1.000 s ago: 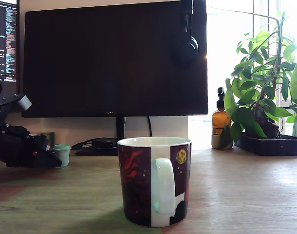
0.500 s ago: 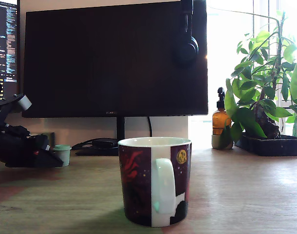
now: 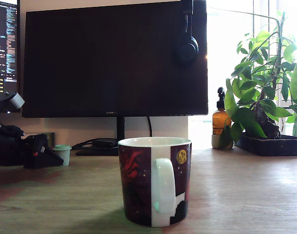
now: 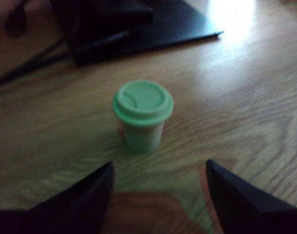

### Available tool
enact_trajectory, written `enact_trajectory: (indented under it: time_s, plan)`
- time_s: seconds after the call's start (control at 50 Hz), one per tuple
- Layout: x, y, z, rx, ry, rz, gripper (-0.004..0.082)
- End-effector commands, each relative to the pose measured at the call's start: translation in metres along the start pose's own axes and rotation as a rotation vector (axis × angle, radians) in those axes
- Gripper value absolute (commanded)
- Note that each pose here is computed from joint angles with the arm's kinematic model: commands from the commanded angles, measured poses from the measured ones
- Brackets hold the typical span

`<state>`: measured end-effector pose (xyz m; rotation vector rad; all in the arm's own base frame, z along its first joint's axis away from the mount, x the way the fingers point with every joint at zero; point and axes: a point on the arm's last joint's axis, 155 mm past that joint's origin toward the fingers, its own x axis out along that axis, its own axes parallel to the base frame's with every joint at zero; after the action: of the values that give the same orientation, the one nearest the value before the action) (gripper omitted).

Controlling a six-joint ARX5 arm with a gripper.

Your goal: Pick up the coffee capsules from the table one by one and drop them inside the nearest coffee cup

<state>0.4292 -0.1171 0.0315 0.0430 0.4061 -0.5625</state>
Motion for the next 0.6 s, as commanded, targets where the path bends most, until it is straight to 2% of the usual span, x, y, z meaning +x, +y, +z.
enact_trajectory:
  time_s: [0.0,0.28,0.58]
  plan:
    - [-0.003,-0.002,0.006,0.007,-0.021,0.002,0.0556]
    - [0.000,-0.006,0.013,0.029,-0.045,0.010,0.0557]
    - [0.005,0.002,0.023,0.041,-0.071,0.037,0.0557]
